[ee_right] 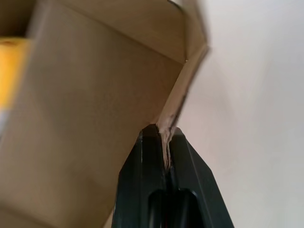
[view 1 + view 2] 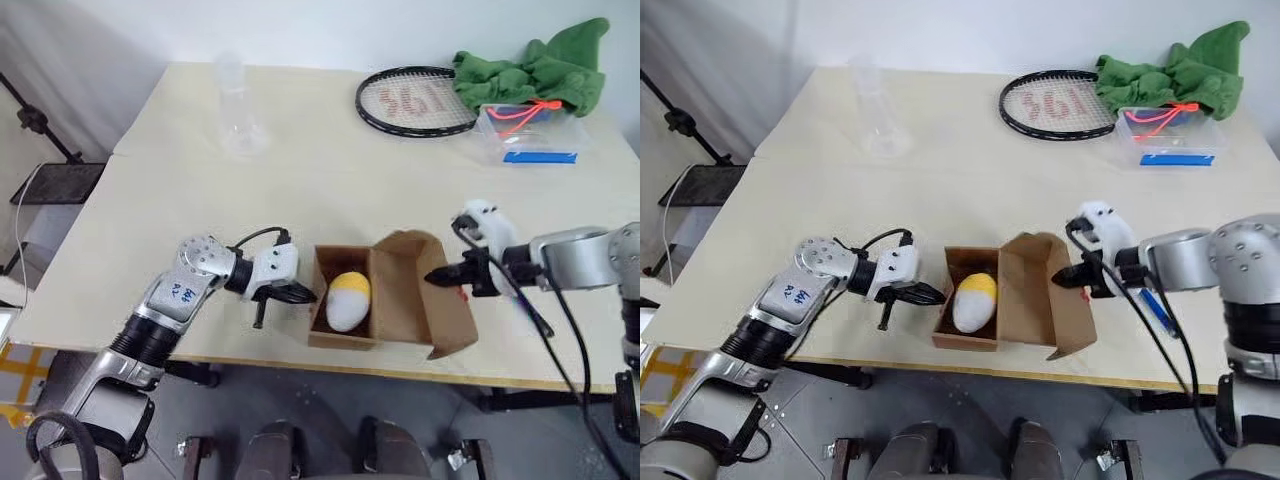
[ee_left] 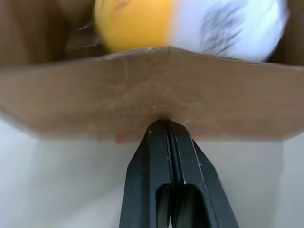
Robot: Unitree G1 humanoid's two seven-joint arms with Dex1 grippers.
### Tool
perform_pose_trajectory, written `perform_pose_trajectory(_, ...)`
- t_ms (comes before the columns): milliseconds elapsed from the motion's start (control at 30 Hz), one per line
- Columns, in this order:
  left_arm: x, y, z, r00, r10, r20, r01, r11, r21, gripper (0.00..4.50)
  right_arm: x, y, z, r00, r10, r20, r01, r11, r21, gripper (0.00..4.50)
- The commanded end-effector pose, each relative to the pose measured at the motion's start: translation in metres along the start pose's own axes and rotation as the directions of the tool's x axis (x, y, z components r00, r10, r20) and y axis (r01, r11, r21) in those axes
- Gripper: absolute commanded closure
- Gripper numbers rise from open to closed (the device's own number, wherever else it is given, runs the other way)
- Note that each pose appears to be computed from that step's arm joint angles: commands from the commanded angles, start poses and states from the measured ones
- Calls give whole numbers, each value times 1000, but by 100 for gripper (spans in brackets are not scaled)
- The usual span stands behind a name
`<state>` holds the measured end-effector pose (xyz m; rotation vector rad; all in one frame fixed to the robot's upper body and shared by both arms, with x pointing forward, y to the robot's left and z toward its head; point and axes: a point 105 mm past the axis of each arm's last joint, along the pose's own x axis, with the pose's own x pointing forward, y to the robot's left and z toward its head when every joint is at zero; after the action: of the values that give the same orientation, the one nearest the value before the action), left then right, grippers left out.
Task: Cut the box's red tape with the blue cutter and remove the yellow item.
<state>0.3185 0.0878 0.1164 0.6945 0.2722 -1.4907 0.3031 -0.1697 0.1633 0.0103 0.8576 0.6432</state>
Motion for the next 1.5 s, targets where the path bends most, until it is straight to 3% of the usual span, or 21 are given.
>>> perform_pose_trajectory(33, 4, 2, 4, 1000, -1, 8, 1, 1000, 12, 450, 0, 6, 3, 999, 17, 31, -16, 999, -46, 449)
perform_pose_trajectory(167, 2, 8, 1, 999, 49, 18, -48, 999, -15, 450, 5, 4, 5, 996, -4, 91, 18, 989, -149, 449)
perform_pose_trajectory(200, 0, 12, 1, 997, 76, 30, -75, 997, -29, 450, 5, 3, 5, 995, -8, 103, 25, 986, -165, 430)
perform_pose_trajectory(300, -9, 21, 4, 988, 143, 58, -141, 989, -40, 393, -2, 4, 7, 989, 22, 144, 8, 979, -204, 357)
perform_pose_trajectory(500, -41, 31, 15, 978, 189, 92, -178, 978, -113, 218, -28, -6, 9, 977, 29, 210, 22, 971, -238, 155)
perform_pose_trajectory(633, -57, 41, 50, 956, 234, 179, -222, 971, -84, 103, -48, -16, -5, 977, 23, 212, 29, 970, -241, 25)
perform_pose_trajectory(667, -59, 42, 63, 949, 233, 212, -221, 972, -79, 70, -52, -19, -8, 978, 19, 209, 33, 970, -240, 0)
perform_pose_trajectory(733, -60, 39, 92, 933, 213, 289, -209, 977, -48, 5, -66, -23, -6, 965, 13, 262, 52, 969, -241, 0)
perform_pose_trajectory(833, -56, 36, 130, 898, 199, 393, -225, 974, 20, 2, -91, -23, 4, 921, 31, 388, 96, 948, -303, 0)
perform_pose_trajectory(900, -46, 25, 139, 906, 130, 402, -163, 985, 49, 2, -103, -19, 8, 895, 55, 443, 117, 929, -352, 0)
perform_pose_trajectory(967, -25, 8, 130, 939, 22, 343, -48, 997, 68, 2, -108, -12, 6, 901, 85, 426, 98, 915, -391, 0)
perform_pose_trajectory(1067, -7, 5, 113, 964, 13, 267, -43, 993, 109, 2, -112, 0, 10, 891, 130, 434, 85, 893, -441, 0)
perform_pose_trajectory(1300, 23, -12, 69, 986, -147, 74, 138, 983, 125, 2, -115, 22, 16, 868, 203, 453, 92, 831, -549, 0)
perform_pose_trajectory(1400, 31, -3, 61, 991, -135, 18, 130, 979, 155, 63, -113, 22, 16, 864, 192, 465, 106, 834, -541, 0)
perform_pose_trajectory(1500, 29, 4, 66, 992, -116, 45, 107, 981, 164, 149, -112, 23, 14, 865, 182, 467, 115, 834, -539, 0)
